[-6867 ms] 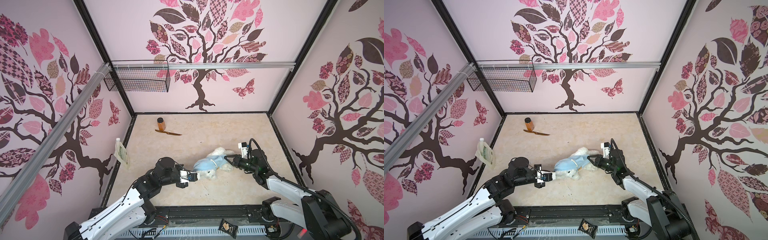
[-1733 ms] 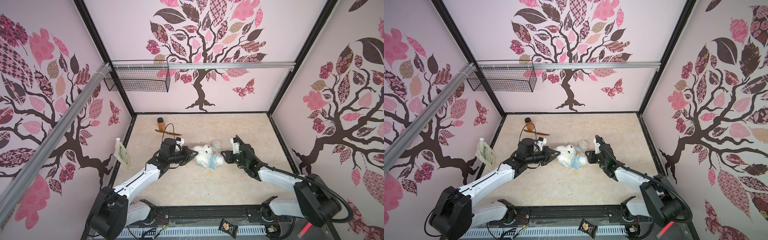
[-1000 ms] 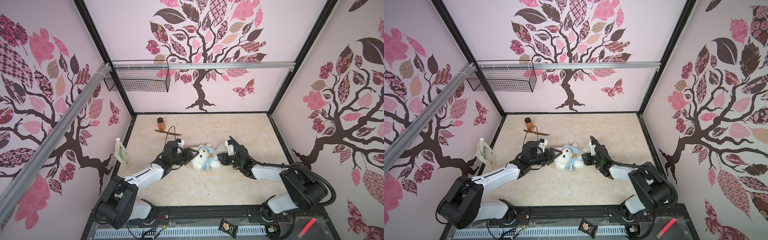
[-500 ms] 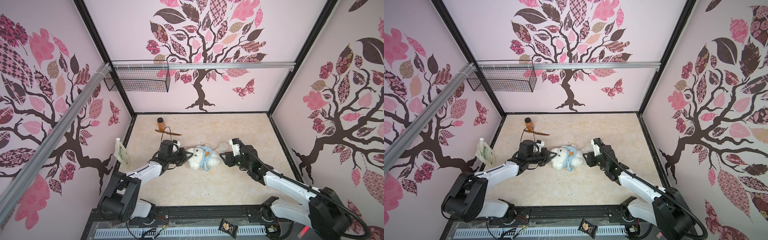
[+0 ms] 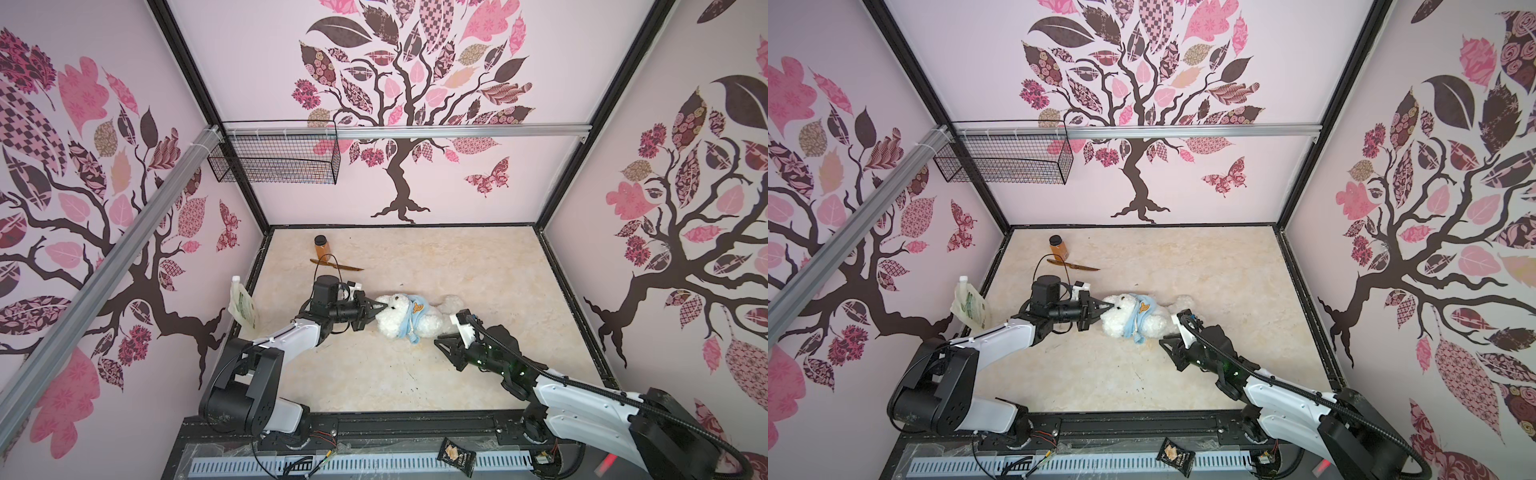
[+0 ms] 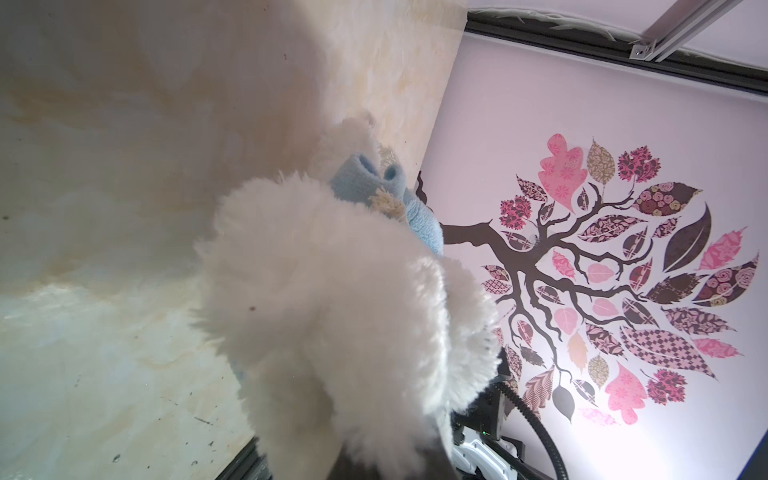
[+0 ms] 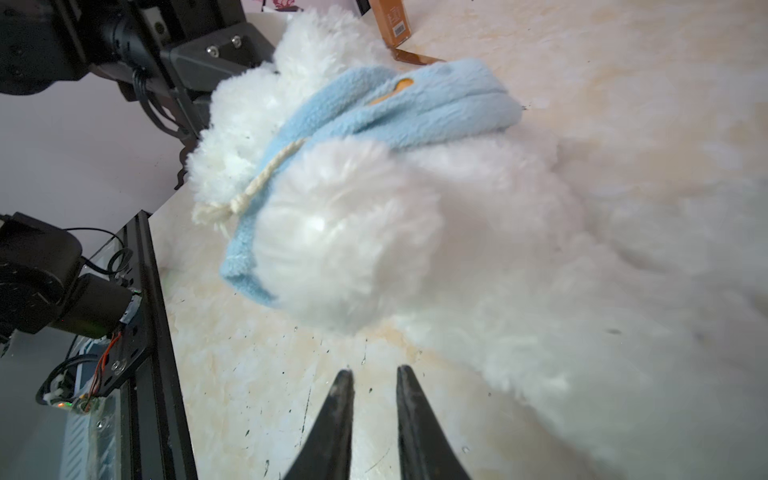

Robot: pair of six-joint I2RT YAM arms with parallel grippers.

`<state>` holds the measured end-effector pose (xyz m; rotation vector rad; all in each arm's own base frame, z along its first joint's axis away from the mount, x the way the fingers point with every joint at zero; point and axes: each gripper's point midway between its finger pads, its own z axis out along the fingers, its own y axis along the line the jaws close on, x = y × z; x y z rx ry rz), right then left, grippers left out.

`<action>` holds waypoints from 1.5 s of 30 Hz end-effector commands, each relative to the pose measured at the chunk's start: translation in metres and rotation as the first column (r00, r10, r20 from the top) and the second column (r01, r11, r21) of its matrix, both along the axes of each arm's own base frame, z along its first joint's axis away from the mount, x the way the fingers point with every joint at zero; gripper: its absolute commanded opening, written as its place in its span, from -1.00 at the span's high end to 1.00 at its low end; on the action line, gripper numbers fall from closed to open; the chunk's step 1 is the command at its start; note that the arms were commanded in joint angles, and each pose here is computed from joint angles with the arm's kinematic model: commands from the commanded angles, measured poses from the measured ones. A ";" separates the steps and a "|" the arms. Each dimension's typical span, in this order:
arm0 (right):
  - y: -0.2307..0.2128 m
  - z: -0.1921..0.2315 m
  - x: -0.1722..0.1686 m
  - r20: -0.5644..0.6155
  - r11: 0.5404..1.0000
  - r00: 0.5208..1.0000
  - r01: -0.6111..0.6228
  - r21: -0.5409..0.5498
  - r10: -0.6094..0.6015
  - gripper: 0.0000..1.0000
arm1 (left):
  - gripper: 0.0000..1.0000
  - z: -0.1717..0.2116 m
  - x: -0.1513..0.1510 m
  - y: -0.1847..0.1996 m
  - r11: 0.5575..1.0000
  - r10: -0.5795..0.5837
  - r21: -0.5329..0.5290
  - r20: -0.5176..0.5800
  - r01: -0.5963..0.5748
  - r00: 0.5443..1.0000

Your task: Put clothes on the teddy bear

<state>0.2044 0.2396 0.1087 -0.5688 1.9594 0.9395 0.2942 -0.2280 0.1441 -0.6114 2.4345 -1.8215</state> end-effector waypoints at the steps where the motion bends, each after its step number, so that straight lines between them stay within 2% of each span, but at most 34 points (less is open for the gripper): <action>1: 0.010 0.027 0.008 0.132 0.997 0.991 -0.002 0.073 -0.008 0.54 | 1.00 0.034 0.008 -0.007 0.997 -0.022 -0.074 0.047 0.026 0.999; 11: 0.031 0.040 0.024 0.223 0.996 0.975 -0.013 0.088 -0.007 0.59 | 1.00 0.043 0.005 -0.018 0.995 -0.030 -0.096 0.035 0.033 0.999; 20: 0.041 0.046 0.033 0.249 0.993 0.968 -0.017 0.119 -0.013 0.55 | 1.00 0.045 0.002 -0.030 0.993 -0.045 -0.107 0.036 0.049 0.998; 28: 0.033 0.050 0.051 0.252 0.988 0.960 0.095 0.124 -0.124 0.50 | 1.00 0.040 -0.002 -0.038 0.992 -0.067 -0.104 0.029 0.070 0.997; 40: 0.013 0.059 0.074 0.271 0.957 0.918 0.265 0.119 -0.288 0.50 | 1.00 0.035 -0.008 -0.041 0.992 -0.076 -0.095 0.029 0.078 0.997; 45: 0.021 0.062 0.072 0.278 0.968 0.928 0.223 0.119 -0.248 0.76 | 1.00 0.033 -0.008 -0.041 0.993 -0.079 -0.088 0.031 0.081 0.996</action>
